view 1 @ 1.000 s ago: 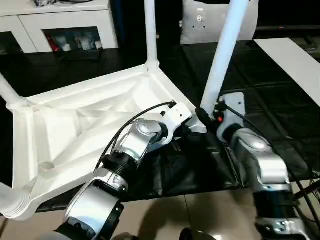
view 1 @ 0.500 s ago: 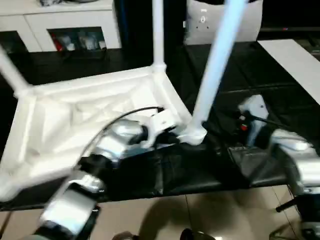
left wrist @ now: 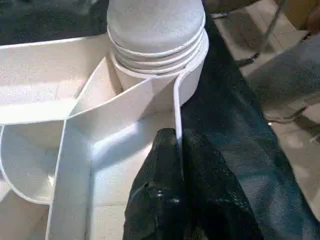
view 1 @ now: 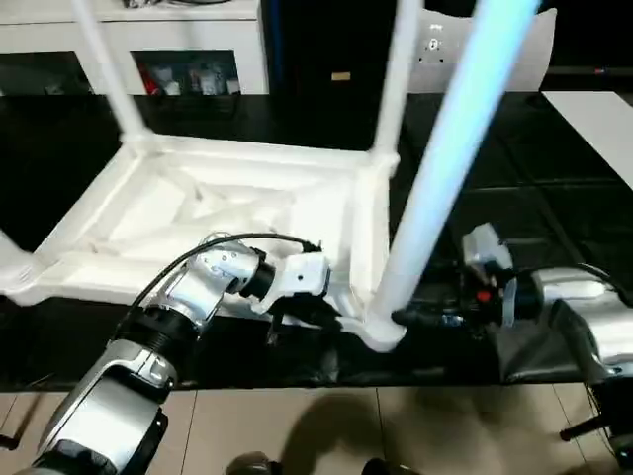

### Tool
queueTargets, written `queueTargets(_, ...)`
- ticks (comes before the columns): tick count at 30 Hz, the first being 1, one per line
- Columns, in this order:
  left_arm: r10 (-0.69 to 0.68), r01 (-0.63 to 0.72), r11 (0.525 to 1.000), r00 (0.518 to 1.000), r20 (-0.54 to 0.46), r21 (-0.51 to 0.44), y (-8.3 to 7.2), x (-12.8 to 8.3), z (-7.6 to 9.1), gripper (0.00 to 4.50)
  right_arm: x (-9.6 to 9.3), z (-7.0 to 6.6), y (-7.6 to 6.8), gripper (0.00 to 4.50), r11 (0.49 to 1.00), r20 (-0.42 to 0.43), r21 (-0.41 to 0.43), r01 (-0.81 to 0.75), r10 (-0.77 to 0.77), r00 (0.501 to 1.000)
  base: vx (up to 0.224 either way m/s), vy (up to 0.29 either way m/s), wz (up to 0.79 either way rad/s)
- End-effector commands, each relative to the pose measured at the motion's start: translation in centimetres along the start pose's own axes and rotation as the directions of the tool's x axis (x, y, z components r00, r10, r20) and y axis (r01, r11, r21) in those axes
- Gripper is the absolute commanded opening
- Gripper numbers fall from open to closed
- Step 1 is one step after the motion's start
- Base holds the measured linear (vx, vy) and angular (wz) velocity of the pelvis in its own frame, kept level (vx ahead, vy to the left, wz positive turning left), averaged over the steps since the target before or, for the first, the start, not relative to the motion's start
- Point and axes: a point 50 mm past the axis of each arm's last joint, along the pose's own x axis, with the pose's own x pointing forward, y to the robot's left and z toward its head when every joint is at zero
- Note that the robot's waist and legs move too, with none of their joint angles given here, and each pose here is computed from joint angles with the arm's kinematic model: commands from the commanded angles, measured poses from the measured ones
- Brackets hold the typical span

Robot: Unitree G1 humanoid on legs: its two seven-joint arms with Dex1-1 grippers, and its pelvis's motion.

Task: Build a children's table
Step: Rotate leg to tighten

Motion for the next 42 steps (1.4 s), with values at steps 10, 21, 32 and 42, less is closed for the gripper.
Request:
queueTargets(10,-0.098,0.097,0.984,0.995,0.000,0.147,0.1,0.2,2.2,0.00,1.1,0.2,0.0,2.36,0.992,0.007,0.001,-0.126,0.126,0.992,0.000,0.000,0.00)
queueTargets(21,0.006,-0.007,0.999,0.999,0.033,0.034,1.1,-0.1,2.0,0.00,1.7,0.3,0.7,1.92,0.988,0.110,0.098,-0.116,0.105,0.988,0.000,0.000,0.00)
queueTargets(32,0.318,-0.299,0.933,0.945,0.072,-0.199,3.6,2.9,3.7,0.00,5.8,0.6,-1.4,1.92,0.866,0.094,0.228,0.445,-0.475,0.875,0.000,0.000,0.00)
queueTargets(42,0.563,-0.522,0.795,0.824,0.057,-0.308,5.4,6.8,6.8,0.00,8.7,1.7,-2.8,1.92,0.546,0.009,0.308,0.779,-0.821,0.571,0.000,0.000,0.00)
